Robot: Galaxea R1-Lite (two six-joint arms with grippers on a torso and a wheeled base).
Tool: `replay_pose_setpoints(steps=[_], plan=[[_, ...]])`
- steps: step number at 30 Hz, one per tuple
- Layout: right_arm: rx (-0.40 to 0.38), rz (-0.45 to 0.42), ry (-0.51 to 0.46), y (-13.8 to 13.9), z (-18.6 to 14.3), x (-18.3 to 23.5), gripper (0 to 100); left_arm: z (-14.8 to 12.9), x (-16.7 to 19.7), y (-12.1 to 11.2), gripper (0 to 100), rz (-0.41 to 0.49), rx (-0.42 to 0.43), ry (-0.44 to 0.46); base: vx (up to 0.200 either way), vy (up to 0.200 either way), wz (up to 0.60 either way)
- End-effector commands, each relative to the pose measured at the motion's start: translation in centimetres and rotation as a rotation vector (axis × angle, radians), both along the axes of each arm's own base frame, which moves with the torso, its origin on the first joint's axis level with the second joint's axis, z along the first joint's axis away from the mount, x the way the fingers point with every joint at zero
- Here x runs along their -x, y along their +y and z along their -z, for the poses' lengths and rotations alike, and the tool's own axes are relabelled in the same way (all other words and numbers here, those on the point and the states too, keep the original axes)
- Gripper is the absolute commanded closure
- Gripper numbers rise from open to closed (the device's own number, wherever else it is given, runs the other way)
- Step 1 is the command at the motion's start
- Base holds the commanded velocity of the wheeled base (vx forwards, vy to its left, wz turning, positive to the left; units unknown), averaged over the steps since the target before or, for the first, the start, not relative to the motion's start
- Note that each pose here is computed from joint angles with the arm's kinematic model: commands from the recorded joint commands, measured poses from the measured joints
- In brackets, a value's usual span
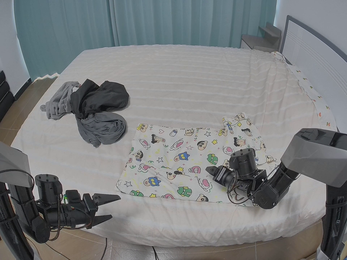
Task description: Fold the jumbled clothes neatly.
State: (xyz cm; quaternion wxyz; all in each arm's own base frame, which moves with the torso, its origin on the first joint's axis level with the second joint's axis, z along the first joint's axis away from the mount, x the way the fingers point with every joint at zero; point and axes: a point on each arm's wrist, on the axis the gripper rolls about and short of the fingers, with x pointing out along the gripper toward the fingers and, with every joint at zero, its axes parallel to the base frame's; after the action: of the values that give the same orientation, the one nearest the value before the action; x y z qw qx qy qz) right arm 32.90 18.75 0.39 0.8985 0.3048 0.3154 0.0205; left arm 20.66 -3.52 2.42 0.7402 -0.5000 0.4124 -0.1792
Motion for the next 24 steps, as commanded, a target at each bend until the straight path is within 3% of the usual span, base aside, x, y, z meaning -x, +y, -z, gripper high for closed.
replay_pose_setpoints(steps=[1,13,19,24], plan=[[-0.008,0.005,-0.018,0.0,-0.5,-0.2,0,0.1,0.3,0.0,0,0.0,-0.001,0.011,0.0,0.0,0.0],[-0.038,0.036,-0.065,-1.0,-2.6,-0.6,0,0.1,0.2,0.0,0,-0.001,0.0,0.011,0.0,0.0,0.0],[-0.069,0.054,-0.081,-4.2,-5.7,1.3,0,0.1,0.2,0.0,0,0.001,0.0,0.011,0.0,0.0,0.0],[-0.095,0.093,0.001,-9.2,-5.4,3.2,0,0.1,0.2,0.0,0,0.002,-0.001,0.01,0.0,0.0,0.0]])
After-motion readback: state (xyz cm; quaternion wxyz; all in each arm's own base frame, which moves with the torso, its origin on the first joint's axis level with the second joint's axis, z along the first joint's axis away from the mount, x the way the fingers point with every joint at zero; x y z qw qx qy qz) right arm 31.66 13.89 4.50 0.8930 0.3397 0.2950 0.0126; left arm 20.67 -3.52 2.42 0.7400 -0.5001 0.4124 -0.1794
